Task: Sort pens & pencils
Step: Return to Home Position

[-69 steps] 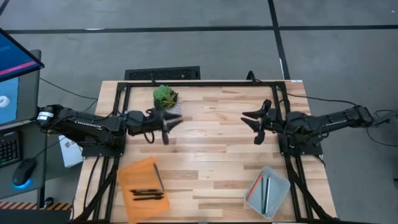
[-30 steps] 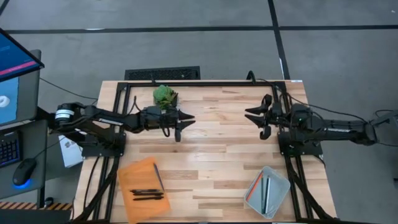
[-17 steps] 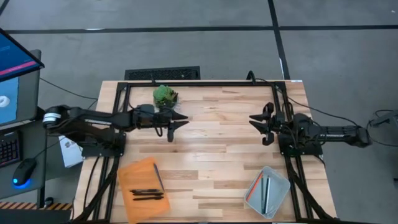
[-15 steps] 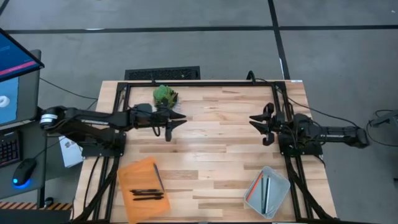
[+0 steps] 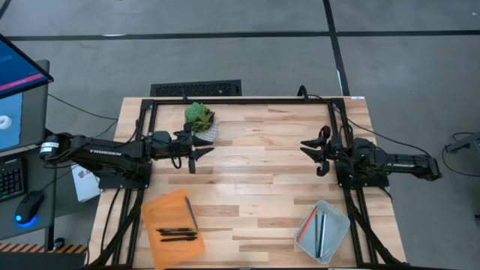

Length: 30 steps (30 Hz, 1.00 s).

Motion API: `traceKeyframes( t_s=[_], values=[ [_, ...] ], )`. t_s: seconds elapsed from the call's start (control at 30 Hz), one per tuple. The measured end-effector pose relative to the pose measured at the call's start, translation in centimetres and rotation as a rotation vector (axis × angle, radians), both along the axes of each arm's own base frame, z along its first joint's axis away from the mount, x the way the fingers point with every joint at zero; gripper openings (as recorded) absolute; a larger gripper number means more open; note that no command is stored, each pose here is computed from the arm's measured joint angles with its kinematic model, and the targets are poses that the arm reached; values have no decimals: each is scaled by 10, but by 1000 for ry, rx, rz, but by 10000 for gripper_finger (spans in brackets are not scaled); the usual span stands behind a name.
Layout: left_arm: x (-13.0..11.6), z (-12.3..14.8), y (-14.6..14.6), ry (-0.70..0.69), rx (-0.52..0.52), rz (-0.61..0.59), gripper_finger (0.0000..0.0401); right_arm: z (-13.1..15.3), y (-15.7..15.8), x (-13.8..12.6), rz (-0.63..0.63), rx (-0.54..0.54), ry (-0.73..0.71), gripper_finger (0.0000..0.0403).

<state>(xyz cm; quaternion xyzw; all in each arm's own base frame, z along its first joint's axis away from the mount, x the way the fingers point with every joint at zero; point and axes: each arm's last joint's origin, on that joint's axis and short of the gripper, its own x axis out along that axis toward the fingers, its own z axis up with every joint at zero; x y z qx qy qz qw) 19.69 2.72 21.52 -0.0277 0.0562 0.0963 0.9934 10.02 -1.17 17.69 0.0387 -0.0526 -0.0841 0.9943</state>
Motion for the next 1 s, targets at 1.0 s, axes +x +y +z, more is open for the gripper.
traceKeyframes(
  t_s=[1.0],
  values=[
    [-46,-52,-8,-172,-29,10,92,-14,0,0,3,58,136,134]
  ],
)
